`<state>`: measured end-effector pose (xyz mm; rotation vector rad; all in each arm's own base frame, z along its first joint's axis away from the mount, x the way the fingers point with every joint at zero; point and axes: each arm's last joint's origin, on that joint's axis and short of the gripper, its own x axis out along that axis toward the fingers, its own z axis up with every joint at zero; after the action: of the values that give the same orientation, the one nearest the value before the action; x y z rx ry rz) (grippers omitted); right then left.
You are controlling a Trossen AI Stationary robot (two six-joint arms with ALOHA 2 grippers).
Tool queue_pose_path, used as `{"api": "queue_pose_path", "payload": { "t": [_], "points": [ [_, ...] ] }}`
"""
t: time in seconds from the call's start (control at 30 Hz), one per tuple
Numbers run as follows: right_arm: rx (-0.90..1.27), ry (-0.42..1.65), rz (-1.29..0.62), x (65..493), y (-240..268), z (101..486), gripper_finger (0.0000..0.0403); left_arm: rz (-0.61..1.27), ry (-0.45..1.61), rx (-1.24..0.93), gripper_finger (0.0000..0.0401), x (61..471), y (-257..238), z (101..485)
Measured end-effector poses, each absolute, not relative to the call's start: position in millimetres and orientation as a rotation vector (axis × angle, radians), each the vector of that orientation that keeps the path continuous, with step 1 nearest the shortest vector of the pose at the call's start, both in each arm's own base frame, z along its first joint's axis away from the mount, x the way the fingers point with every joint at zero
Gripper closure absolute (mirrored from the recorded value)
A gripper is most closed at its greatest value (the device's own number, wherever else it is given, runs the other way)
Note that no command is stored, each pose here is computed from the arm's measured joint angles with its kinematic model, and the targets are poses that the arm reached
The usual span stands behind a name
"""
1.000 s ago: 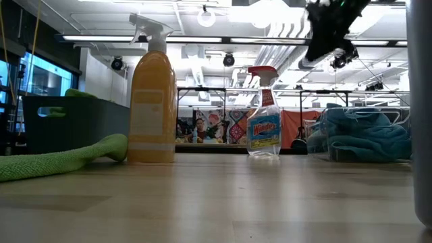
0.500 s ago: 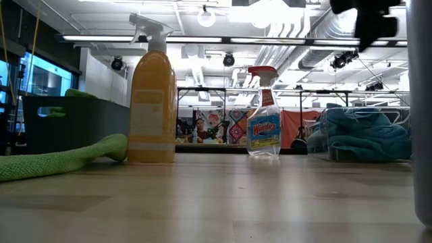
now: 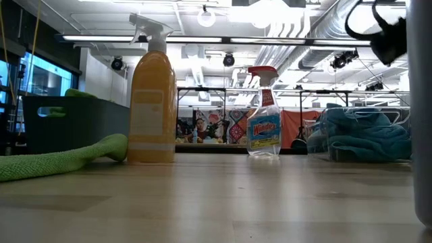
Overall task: Sort microfiber towel by color & place in baskets
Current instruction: Put the blue microfiber towel into the transparent bin
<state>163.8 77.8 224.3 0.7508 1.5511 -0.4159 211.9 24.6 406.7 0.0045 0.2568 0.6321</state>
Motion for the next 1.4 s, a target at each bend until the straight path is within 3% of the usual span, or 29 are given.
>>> {"api": "queue_pose_path", "payload": {
  "t": [0.37, 1.23, 1.33, 1.4],
  "points": [
    [0.975, 1.456, -0.539, 163.6, 99.6, 200.3, 0.0210, 0.632, 0.257, 0.005, 0.0256, 211.8, 24.6, 406.7],
    [0.794, 1.575, -0.777, 194.2, 118.7, 125.8, 0.0210, 0.633, 0.257, 0.005, 0.0256, 211.8, 24.7, 406.7],
    [0.785, 1.576, -0.777, 194.0, 118.3, 125.7, 0.0230, 0.634, 0.257, 0.006, 0.0256, 211.8, 24.7, 406.7],
    [0.779, 1.579, -0.769, 194.0, 118.4, 125.7, 0.0267, 0.633, 0.259, 0.010, 0.0256, 211.8, 24.7, 406.7]
  ]
}}
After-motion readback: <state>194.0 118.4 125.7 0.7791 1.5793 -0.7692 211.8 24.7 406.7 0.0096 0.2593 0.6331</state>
